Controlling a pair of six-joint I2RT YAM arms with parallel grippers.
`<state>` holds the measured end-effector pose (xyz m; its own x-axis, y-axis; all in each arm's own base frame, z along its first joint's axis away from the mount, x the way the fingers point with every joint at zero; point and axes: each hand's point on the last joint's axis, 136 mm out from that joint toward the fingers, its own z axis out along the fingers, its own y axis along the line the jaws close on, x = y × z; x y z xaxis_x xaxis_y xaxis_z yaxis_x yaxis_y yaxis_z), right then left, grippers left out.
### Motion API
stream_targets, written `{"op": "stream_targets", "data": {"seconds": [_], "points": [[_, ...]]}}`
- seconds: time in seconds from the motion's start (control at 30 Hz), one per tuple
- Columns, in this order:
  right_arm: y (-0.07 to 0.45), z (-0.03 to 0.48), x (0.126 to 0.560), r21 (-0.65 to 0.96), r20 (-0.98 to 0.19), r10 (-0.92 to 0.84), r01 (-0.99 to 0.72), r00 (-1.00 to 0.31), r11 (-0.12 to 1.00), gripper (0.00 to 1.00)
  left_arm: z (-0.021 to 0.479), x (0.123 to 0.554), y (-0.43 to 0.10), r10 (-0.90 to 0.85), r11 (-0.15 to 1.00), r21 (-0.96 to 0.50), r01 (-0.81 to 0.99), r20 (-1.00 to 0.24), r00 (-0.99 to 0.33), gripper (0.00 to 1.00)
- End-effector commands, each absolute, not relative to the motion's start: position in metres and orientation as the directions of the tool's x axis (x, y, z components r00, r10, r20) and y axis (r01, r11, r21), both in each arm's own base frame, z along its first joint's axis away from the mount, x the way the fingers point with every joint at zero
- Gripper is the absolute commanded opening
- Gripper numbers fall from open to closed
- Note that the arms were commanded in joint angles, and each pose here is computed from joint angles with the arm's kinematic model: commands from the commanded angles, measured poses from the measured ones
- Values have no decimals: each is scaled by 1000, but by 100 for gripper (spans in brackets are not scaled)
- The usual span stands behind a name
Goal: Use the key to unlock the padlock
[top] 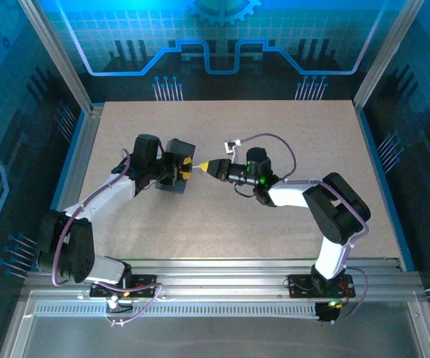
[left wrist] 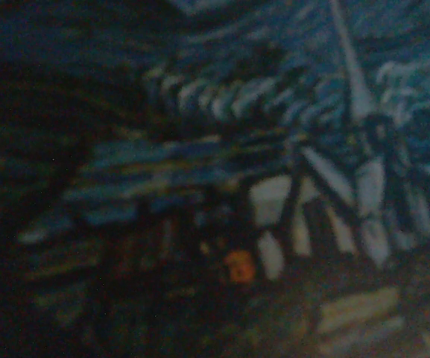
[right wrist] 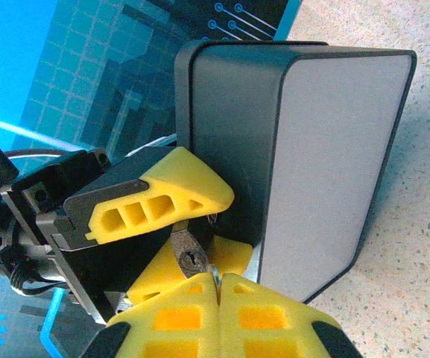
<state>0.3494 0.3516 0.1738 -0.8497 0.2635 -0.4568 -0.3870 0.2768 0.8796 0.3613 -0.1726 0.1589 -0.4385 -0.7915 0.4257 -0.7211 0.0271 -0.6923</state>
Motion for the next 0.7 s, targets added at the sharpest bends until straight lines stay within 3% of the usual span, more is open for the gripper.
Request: {"op": "stream_targets", "data": {"seconds": [0.0,0.67], "points": [[361,175,346,877,-465,250,-404,-849,259,0,175,362,-172,-791,16,-730,-683,409,-456,0],[375,187,344,870,-484,227,-437,-845,227,0,176,363,-172,-790,11,-735,-678,409,-457,0]]}}
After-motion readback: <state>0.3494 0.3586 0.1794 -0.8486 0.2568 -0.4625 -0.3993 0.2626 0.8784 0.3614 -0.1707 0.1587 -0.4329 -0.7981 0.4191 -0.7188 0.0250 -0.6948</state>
